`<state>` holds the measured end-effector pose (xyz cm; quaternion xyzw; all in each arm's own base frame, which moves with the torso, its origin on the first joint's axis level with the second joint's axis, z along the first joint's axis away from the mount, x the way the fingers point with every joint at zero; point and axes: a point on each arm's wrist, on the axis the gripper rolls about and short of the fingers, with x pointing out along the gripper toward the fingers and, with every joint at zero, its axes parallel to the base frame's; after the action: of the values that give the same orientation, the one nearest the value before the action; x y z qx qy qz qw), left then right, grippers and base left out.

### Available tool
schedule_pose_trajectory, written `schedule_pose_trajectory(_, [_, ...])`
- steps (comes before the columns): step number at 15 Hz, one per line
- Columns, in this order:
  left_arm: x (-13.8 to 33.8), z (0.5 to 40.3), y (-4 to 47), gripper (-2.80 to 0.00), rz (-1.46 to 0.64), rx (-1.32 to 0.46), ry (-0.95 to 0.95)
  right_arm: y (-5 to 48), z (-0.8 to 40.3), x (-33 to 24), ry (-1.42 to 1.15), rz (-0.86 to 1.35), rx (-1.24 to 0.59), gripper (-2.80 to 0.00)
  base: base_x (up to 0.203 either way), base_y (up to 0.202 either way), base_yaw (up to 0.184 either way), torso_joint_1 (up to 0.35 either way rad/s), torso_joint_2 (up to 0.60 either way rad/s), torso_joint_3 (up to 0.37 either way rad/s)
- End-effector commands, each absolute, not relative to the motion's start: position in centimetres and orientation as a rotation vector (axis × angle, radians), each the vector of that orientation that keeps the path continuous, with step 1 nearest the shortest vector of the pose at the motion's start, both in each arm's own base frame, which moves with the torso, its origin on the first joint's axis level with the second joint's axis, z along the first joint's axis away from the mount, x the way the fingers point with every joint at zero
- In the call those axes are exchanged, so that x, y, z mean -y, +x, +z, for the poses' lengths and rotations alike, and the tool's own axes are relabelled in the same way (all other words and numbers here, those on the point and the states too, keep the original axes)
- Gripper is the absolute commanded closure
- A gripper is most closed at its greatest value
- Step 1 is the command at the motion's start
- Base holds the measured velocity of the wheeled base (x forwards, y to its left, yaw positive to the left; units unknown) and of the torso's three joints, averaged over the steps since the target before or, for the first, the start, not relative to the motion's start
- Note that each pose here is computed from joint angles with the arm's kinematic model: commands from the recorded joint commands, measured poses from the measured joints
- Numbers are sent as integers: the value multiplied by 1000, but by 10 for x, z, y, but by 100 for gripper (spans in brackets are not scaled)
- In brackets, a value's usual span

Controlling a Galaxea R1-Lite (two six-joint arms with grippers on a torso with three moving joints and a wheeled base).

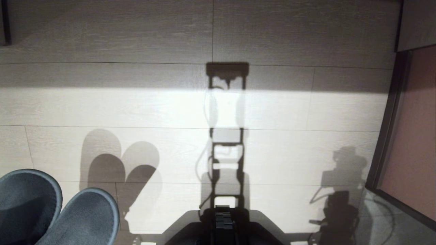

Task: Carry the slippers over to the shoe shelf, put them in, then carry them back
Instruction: Place the slippers into the shoe cabinet

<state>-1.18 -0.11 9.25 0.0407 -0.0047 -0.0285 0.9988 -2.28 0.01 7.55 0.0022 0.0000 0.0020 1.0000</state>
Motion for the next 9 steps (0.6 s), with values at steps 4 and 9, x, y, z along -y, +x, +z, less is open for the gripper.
schedule_pose_trajectory(4, [1,84,-23,0,-54,86,103,-23,75,0,5,6,2,0,0,0,0,0,0,0])
schedule_pose_trajectory(9, [1,75,-23,0,-26,-8,93,-23,75,0,5,5,2,0,0,0,0,0,0,0])
